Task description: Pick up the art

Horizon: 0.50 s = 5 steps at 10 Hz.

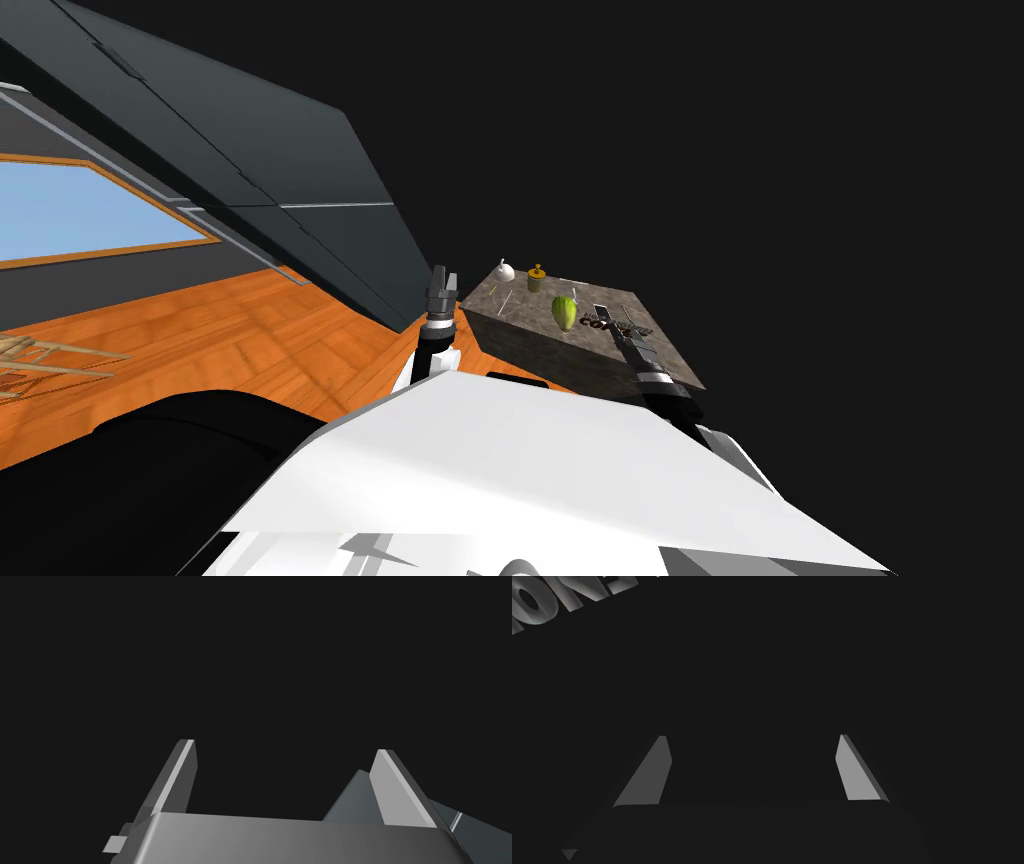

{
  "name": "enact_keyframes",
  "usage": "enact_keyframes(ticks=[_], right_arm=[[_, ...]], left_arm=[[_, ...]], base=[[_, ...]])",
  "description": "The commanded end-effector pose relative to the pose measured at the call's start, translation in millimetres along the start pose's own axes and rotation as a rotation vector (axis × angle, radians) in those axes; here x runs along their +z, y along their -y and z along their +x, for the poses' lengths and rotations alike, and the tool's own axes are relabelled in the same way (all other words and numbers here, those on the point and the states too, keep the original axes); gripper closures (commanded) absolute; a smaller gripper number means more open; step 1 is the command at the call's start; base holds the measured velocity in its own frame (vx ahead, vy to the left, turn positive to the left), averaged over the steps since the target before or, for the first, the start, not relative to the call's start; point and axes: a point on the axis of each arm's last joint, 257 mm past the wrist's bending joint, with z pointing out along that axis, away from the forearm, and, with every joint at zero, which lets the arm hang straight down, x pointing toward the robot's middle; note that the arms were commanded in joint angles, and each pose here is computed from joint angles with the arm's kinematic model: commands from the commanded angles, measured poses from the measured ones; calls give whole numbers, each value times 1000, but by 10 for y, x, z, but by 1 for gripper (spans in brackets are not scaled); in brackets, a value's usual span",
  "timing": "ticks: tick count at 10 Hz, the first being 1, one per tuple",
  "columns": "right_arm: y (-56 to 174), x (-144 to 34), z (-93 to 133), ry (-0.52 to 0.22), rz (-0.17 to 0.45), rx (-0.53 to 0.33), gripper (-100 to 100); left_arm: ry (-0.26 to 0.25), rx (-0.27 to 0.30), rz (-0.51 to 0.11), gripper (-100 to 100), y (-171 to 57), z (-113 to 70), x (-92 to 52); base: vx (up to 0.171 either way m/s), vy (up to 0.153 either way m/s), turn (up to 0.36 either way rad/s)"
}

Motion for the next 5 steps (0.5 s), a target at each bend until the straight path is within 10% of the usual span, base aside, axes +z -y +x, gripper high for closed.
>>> enact_keyframes(ticks=[1, 5], right_arm=[[199, -56, 102, -51, 38, -100, -100], [741, -245, 314, -185, 109, -340, -100]], left_arm=[[0, 0, 0, 0, 0, 0, 0], [0, 0, 0, 0, 0, 0, 0]], base=[[-5, 32, 77], [-4, 45, 106]])
